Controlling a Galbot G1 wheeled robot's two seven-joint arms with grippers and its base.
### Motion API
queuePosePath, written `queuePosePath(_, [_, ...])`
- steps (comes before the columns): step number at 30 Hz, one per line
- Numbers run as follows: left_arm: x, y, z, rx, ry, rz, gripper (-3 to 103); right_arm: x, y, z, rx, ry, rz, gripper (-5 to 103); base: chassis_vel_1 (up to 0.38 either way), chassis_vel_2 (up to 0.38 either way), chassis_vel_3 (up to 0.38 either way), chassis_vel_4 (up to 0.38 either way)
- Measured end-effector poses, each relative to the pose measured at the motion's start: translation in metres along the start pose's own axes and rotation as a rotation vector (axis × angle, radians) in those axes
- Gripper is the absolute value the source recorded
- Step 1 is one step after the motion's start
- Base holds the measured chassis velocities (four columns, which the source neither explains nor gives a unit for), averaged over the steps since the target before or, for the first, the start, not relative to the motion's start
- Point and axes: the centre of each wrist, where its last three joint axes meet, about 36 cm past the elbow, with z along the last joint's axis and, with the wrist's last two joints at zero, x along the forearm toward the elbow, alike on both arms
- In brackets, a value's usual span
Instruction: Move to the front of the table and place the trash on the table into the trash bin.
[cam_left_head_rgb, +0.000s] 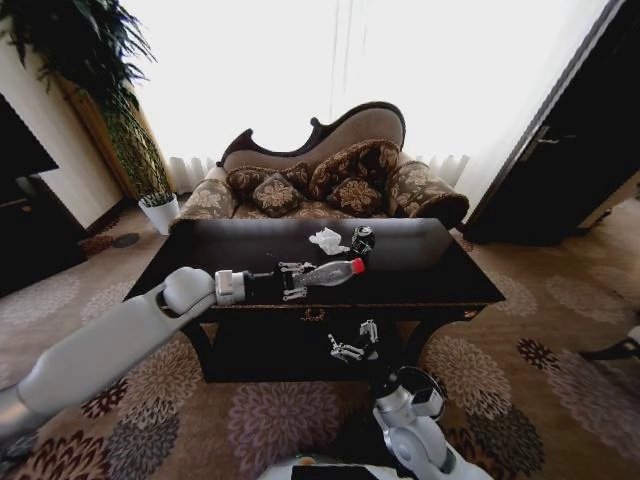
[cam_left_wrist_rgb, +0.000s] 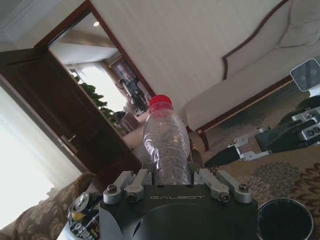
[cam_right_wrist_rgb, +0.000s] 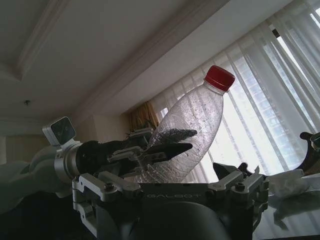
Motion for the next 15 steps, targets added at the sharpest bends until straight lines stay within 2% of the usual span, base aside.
queuePosePath(6, [-0.041,0.015,-0.01,-0.037,-0.053,0.062,31,0.0,-0.015,-0.005,0.041,-0.022,0.036,100,0.0,0.0,0.0,0.0])
queuePosePath(15, [-0.027,0.009,-0.016,-0.087,-0.042,0.067,31,0.005,-0.028,0.002,0.067,-0.011,0.054,100,0.0,0.0,0.0,0.0])
